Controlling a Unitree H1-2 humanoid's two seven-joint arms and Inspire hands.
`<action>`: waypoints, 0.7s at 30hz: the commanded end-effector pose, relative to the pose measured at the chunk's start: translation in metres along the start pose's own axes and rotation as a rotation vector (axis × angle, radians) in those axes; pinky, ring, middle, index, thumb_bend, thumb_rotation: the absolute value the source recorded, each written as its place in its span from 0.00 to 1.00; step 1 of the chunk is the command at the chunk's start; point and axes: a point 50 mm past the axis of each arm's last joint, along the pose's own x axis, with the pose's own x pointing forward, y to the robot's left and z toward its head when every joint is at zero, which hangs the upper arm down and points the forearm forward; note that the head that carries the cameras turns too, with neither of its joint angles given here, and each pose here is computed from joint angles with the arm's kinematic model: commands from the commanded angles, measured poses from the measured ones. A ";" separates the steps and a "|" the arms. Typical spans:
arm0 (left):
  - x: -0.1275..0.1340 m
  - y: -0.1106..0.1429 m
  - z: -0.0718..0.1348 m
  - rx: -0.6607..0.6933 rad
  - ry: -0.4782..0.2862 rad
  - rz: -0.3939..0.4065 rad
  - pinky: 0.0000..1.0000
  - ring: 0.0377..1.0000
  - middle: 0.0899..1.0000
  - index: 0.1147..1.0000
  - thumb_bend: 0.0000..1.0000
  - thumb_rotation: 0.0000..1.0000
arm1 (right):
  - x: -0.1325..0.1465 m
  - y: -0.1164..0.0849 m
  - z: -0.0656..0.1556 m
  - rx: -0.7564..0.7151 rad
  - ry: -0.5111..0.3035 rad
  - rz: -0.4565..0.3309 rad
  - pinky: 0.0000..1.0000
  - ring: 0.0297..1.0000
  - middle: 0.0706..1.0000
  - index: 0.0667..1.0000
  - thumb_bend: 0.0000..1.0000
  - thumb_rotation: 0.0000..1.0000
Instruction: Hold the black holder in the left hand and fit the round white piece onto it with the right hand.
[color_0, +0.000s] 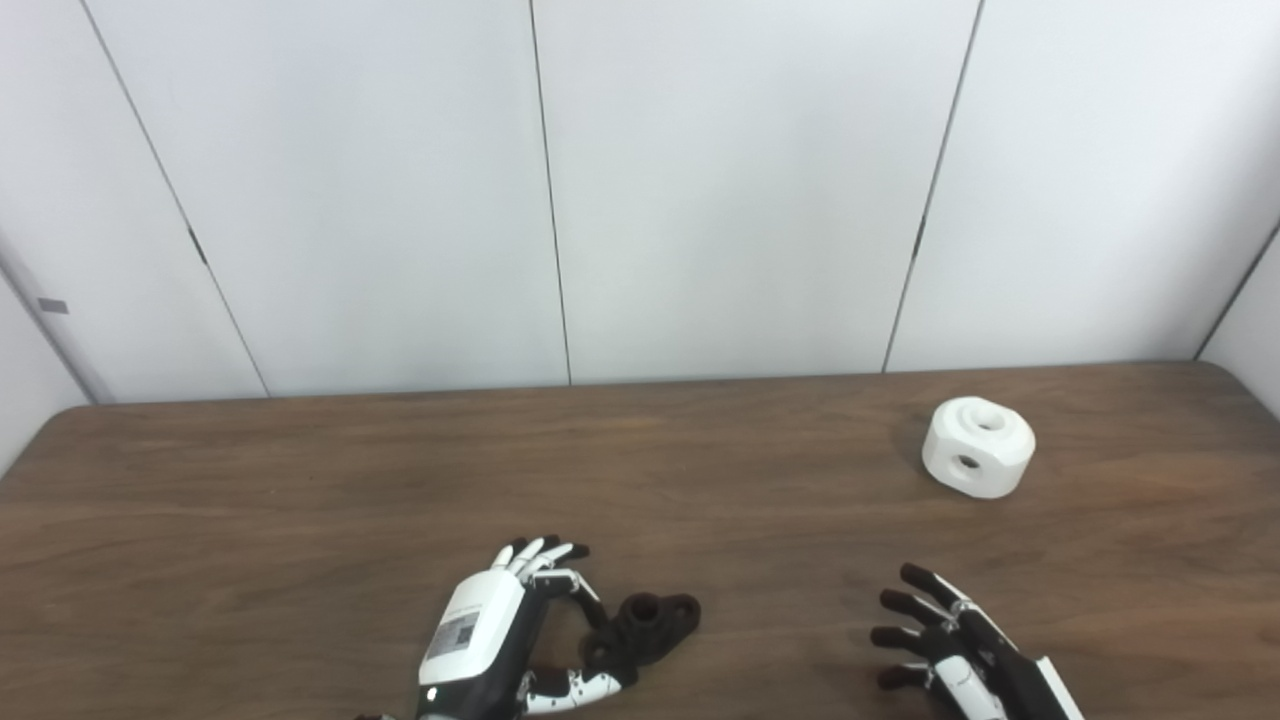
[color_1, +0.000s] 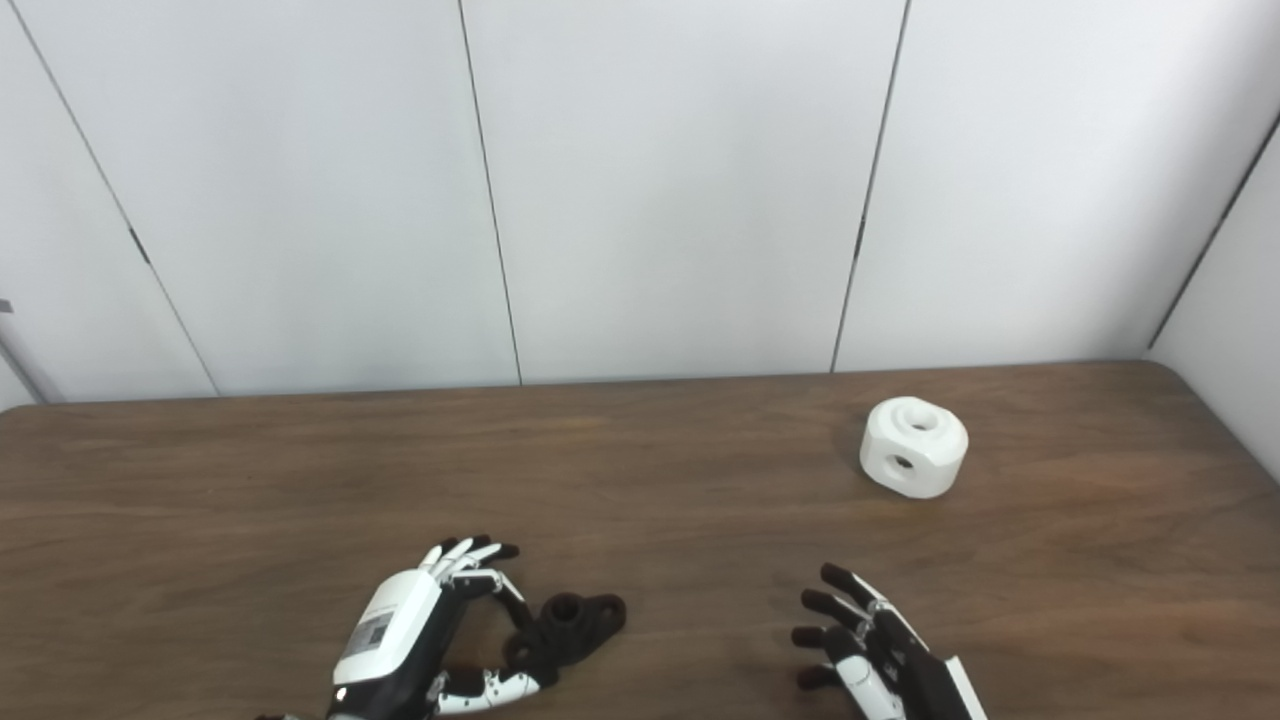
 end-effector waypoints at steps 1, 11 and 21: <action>0.010 0.008 0.003 0.010 -0.022 0.047 1.00 0.93 0.85 0.41 0.51 0.05 | -0.005 0.009 0.010 0.051 -0.054 -0.020 0.53 0.69 0.77 0.82 0.59 0.66; 0.011 0.007 0.004 0.021 -0.002 0.044 1.00 0.96 0.87 0.42 0.51 0.05 | -0.006 -0.014 0.041 -0.053 -0.118 -0.031 0.48 0.64 0.75 0.77 0.62 0.59; 0.009 0.007 -0.011 0.020 0.005 0.035 1.00 0.95 0.87 0.42 0.51 0.05 | 0.016 -0.098 0.102 -0.406 -0.337 -0.488 0.45 0.59 0.64 0.66 0.68 0.54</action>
